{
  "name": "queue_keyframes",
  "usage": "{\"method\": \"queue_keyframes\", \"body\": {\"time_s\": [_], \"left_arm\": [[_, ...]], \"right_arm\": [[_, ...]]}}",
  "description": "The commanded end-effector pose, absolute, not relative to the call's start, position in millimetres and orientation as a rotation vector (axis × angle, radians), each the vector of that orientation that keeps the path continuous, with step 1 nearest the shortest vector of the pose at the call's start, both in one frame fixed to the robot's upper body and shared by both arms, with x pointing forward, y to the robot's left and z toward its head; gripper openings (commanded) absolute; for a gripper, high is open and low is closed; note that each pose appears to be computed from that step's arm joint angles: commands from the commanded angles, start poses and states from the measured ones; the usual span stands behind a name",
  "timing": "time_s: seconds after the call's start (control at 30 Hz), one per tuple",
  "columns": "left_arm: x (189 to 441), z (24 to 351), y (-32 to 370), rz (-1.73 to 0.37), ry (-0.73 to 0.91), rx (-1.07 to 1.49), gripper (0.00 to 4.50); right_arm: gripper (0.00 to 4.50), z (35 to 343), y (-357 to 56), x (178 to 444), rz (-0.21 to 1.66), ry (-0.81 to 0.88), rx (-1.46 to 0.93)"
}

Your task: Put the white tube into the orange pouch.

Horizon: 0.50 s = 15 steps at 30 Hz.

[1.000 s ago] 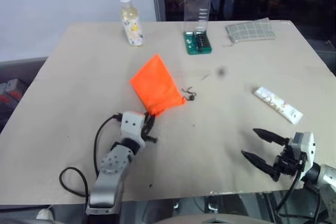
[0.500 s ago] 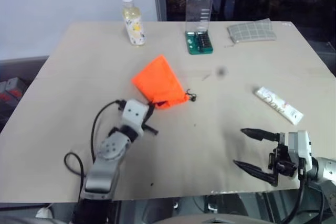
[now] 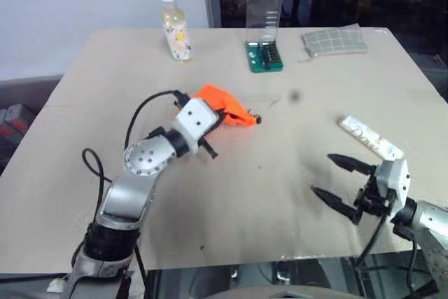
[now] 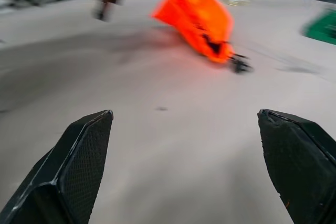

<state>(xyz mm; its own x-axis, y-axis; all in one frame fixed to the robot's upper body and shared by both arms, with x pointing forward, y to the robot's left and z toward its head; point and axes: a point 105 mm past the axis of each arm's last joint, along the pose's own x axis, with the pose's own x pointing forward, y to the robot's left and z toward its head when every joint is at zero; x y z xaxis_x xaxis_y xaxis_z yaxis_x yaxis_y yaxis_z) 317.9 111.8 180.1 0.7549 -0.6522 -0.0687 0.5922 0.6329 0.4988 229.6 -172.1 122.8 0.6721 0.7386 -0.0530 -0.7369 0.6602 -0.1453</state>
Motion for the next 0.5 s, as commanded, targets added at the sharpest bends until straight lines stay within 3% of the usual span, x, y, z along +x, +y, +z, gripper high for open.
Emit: {"method": "queue_keyframes", "body": {"time_s": [0.03, 0.13, 0.27, 0.5], "left_arm": [[312.3, 184.9, 101.1, -0.768, -0.118, 0.496, 0.04], [315.4, 178.9, 106.8, -0.75, -0.086, 0.489, 0.04], [314.2, 171.4, 111.3, -0.757, -0.058, 0.432, 0.04], [313.1, 171.2, 111.3, -0.781, -0.066, 0.408, 0.04]], "right_arm": [[4.5, 121.8, -233.6, 261.1, 0.477, 0.021, -0.33], [4.5, 114.9, -283.5, 269.4, 0.263, 0.104, -0.495], [4.5, 102.3, -332.9, 264.7, 0.109, 0.238, -0.67], [4.5, 93.3, -341.1, 285.6, 0.13, 0.285, -0.677]]}}
